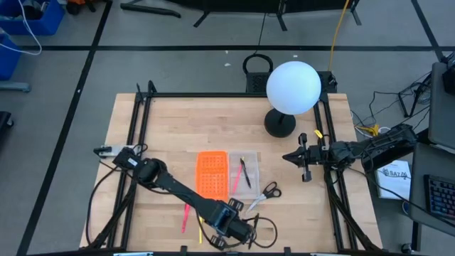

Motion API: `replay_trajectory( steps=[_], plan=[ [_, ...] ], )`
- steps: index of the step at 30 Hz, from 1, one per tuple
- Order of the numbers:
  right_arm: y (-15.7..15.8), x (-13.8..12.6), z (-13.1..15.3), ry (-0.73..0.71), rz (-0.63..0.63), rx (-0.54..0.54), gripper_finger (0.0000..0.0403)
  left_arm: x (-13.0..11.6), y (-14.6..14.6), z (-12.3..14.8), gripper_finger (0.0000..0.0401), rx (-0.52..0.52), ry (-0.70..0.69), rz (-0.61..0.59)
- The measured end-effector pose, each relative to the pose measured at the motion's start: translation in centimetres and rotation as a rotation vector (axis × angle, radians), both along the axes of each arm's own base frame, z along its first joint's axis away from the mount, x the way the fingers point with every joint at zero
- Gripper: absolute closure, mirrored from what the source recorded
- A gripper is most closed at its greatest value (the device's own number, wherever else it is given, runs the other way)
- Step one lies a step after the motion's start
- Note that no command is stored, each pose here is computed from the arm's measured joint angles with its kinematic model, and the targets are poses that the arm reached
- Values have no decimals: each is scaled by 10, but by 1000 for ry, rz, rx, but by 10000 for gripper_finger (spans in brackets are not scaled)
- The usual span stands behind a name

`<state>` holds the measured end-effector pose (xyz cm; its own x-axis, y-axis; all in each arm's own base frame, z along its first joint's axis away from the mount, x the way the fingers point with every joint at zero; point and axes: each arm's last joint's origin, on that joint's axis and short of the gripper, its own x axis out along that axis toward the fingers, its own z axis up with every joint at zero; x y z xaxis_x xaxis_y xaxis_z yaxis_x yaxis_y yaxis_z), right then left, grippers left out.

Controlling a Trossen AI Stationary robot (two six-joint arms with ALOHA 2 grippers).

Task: Pick & place school supplies into a supply box
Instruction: Put the black pen into the orange supply box

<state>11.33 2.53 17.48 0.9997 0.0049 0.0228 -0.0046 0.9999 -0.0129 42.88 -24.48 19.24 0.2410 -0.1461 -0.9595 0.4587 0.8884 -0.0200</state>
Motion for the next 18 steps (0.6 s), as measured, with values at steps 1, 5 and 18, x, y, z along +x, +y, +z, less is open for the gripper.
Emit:
replay_trajectory(
  steps=[1,5,18],
  plan=[
    [0,0,0,0,0,1,403,0,-1,0,307,5,-2,-8],
    [0,0,0,-3,0,9,403,-2,-3,-4,239,74,-34,-60],
    [0,0,0,-5,-1,17,403,10,-1,-12,153,84,-112,-38]
  ],
)
